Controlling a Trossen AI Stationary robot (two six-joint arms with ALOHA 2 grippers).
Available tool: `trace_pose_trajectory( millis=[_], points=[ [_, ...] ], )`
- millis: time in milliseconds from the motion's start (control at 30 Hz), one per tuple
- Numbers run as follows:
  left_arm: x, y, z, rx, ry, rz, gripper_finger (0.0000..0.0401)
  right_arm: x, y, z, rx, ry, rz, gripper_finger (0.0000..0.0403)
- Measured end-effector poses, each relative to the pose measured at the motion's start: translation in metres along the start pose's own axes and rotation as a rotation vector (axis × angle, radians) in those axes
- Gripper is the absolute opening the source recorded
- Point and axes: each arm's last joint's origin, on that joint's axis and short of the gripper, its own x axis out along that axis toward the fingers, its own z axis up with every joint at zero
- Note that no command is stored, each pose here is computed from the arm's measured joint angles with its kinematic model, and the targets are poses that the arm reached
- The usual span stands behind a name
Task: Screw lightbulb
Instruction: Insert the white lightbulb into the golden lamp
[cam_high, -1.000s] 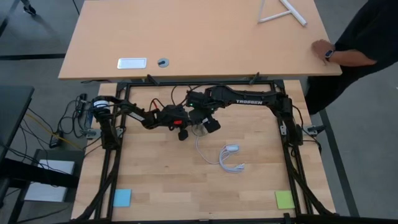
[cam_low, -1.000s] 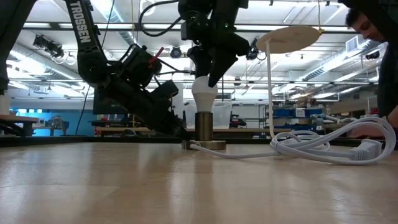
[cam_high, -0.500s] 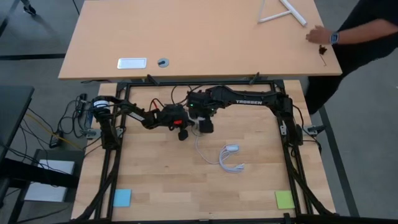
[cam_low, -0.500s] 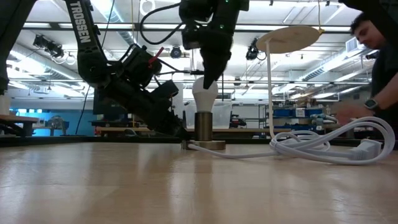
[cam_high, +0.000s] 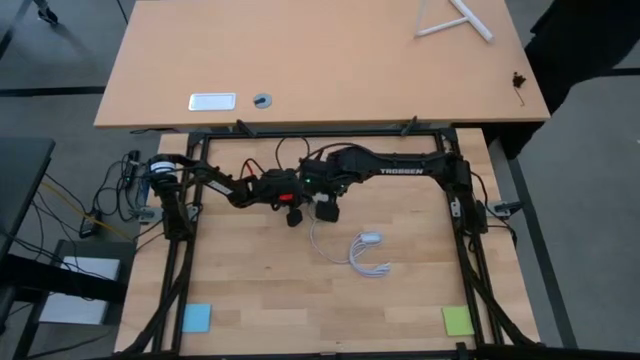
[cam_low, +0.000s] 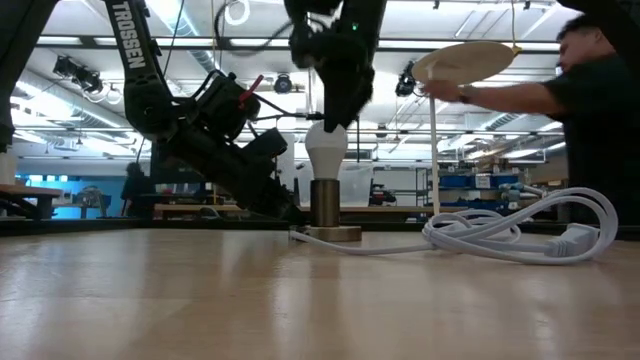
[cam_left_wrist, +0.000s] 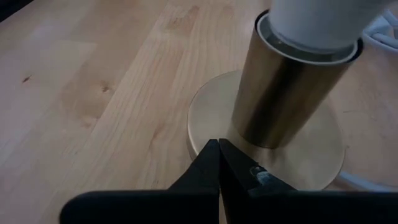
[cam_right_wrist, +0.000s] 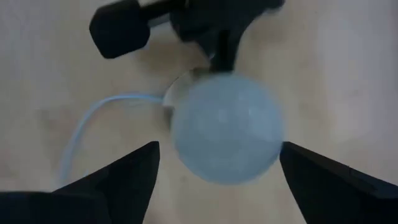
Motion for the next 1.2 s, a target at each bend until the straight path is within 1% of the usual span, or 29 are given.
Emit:
trace_pose_trajectory(
  millis=[100, 167, 300, 400, 600, 700, 800, 967, 1200],
  points=[
    [0.000, 0.000, 0.000, 0.000, 0.000, 0.001, 0.0003, -0.014, 0.002, 0.004, -0.136, -0.049, -0.077, 0.0349],
    [0.000, 0.000, 0.000, 0.000, -0.001, 0.001, 0.0003, -0.019, 0.002, 0.007, -0.245, -0.066, -0.080, 0.0353],
    [0.000, 0.000, 0.000, 0.000, -0.001, 0.002, 0.0003, -0.020, -0.004, 0.008, -0.469, -0.076, 0.009, 0.0352],
    [0.000, 0.000, 0.000, 0.000, 0.000, 0.002, 0.0003, -0.020, -0.012, 0.009, -0.563, -0.093, 0.061, 0.0348],
    [0.000, 0.000, 0.000, 0.001, 0.000, 0.004, 0.0003, -0.017, -0.021, 0.011, -0.571, -0.118, 0.105, 0.0336],
    [0.000, 0.000, 0.000, 0.001, 0.000, 0.005, 0.0003, -0.006, -0.022, 0.009, -0.582, -0.080, 0.116, 0.0330],
    [0.000, 0.000, 0.000, 0.002, 0.001, 0.005, 0.0003, 0.002, -0.022, 0.010, -0.599, -0.073, 0.117, 0.0324],
    [0.000, 0.000, 0.000, 0.003, 0.001, 0.005, 0.0003, 0.003, -0.021, 0.011, -0.604, -0.082, 0.115, 0.0316],
    [0.000, 0.000, 0.000, 0.003, 0.002, 0.005, 0.0003, 0.005, -0.022, 0.011, -0.566, -0.077, 0.116, 0.0294]
  ],
)
